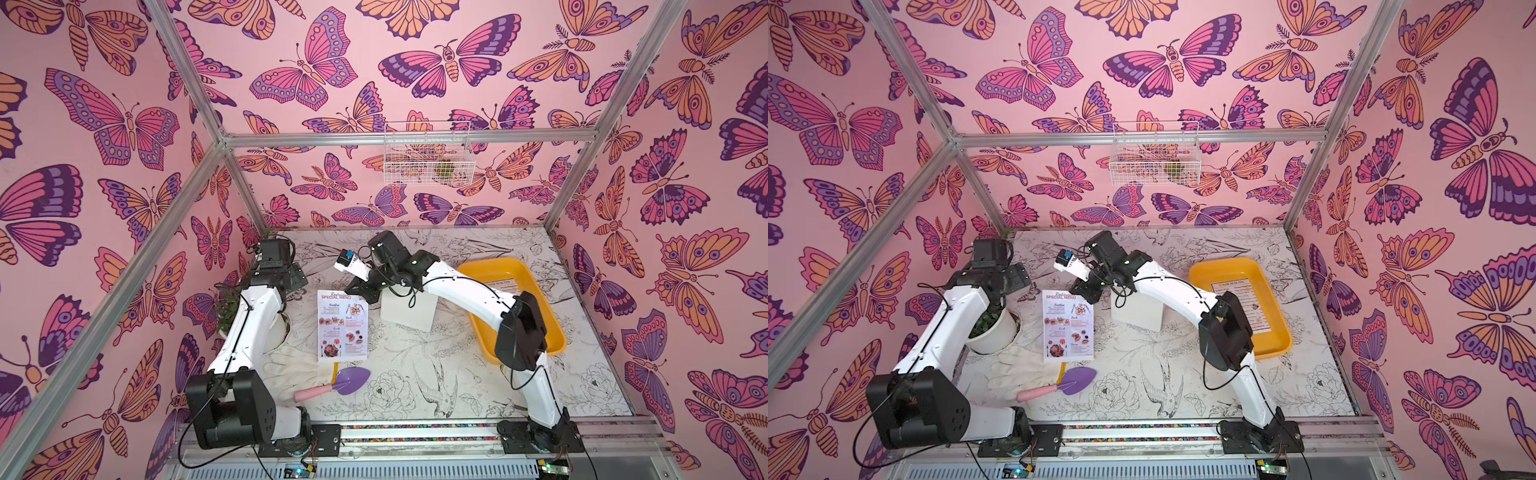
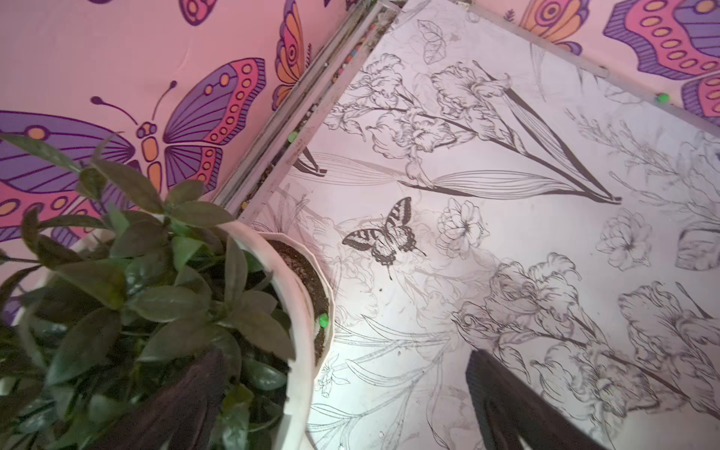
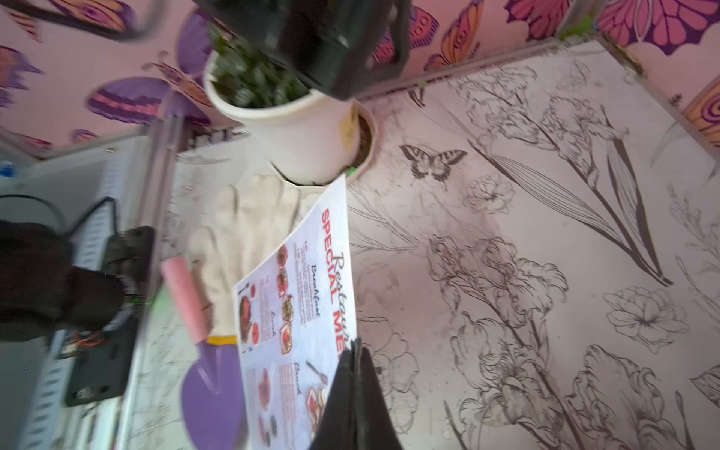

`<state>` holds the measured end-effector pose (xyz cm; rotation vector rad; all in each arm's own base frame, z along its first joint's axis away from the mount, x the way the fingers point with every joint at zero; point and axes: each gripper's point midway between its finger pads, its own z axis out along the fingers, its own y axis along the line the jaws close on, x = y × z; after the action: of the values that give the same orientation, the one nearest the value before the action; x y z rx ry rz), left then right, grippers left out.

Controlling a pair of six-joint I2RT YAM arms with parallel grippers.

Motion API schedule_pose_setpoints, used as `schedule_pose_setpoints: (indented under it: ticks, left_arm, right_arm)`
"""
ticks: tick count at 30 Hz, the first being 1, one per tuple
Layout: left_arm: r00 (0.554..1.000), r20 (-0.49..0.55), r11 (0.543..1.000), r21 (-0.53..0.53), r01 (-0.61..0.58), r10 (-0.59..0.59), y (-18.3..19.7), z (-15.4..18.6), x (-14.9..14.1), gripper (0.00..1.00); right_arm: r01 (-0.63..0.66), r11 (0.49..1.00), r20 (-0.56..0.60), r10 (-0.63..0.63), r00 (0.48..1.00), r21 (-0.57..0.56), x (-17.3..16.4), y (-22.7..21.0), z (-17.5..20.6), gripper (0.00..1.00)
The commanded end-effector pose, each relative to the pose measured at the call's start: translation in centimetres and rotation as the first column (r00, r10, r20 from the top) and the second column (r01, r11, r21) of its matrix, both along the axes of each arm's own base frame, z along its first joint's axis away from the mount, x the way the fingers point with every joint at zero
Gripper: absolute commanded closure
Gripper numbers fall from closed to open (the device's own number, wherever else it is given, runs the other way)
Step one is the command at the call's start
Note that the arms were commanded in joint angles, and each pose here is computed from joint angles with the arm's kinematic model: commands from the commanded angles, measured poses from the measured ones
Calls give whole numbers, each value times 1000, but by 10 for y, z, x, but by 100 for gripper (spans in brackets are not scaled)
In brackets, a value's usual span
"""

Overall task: Replace the menus in the menu holders
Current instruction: Place the menu at the center of the board.

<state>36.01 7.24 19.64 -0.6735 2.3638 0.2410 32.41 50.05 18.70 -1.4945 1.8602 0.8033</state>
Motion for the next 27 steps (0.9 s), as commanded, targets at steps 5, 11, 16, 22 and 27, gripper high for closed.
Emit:
schedule_pose_setpoints:
  ticks: [5,11,16,22,27]
  left_arm:
    - [995,0,995,-23,95,-95,-29,8,-8,1]
    - [996,-2,996,-11,88,-88,-27,10,-8,1]
    - [990,-17,990,0,138,-138,-38,10,-10,2]
    - [948,-70,950,3,312,-312,-86,13,-27,2]
    - [881,-119,889,-59,454,-457,-129,0,-70,2]
  right_arm:
    - [70,990,290,-32,957,-120,50,8,-36,92]
    - [159,985,380,-124,917,-63,76,19,-33,81]
    - [216,976,397,-207,894,23,81,15,9,59]
    - [223,971,335,-241,911,92,40,-26,101,41]
    - [373,924,192,-381,904,79,11,-105,127,30]
